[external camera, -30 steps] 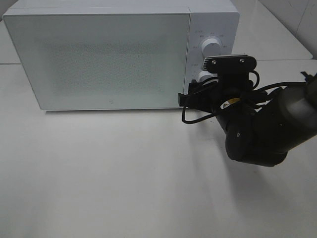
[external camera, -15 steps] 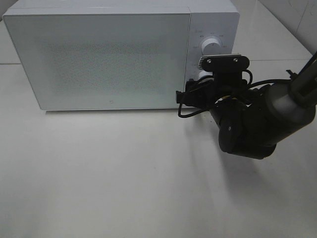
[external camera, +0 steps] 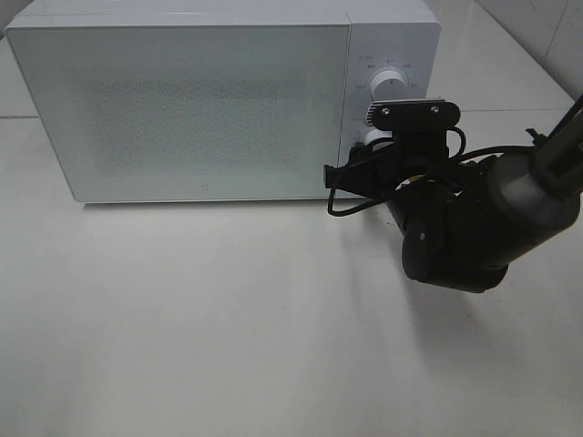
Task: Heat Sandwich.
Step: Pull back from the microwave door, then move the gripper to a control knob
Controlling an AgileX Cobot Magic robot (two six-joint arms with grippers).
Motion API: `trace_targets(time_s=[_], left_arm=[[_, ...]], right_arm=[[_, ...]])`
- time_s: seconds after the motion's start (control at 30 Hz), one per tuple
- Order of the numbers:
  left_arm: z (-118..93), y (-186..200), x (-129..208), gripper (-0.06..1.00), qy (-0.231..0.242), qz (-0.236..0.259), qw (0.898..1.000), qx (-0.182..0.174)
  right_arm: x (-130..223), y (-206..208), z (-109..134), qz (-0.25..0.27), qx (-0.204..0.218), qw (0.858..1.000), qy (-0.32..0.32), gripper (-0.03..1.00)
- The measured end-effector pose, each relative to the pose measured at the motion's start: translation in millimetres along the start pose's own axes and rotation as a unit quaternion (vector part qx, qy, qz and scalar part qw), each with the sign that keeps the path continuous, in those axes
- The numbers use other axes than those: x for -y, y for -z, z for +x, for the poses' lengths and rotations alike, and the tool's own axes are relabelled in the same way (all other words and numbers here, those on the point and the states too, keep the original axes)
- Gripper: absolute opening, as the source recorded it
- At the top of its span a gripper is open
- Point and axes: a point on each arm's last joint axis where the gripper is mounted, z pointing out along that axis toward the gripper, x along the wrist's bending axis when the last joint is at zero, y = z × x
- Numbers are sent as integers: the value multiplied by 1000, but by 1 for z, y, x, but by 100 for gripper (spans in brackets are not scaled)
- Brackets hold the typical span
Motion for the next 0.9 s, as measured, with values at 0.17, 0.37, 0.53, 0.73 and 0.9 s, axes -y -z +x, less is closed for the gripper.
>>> trace_targets(time_s=[0.17, 0.37, 0.53, 0.73, 0.9], left_arm=[[0, 0, 0, 99, 0, 0, 1000, 0], [0, 0, 0, 99, 0, 0, 1000, 0], [0, 0, 0, 99, 0, 0, 1000, 0], [0, 0, 0, 99, 0, 0, 1000, 0], [0, 0, 0, 99, 0, 0, 1000, 0]], right_arm=[[-1, 0, 2, -3, -10, 1000, 7, 45], [-1, 0, 2, -4, -11, 1000, 7, 43], [-1, 0, 2, -4, -11, 1000, 7, 43], [-1, 0, 2, -4, -11, 1000, 7, 43], [-1, 0, 2, -4, -10, 1000, 3, 43]])
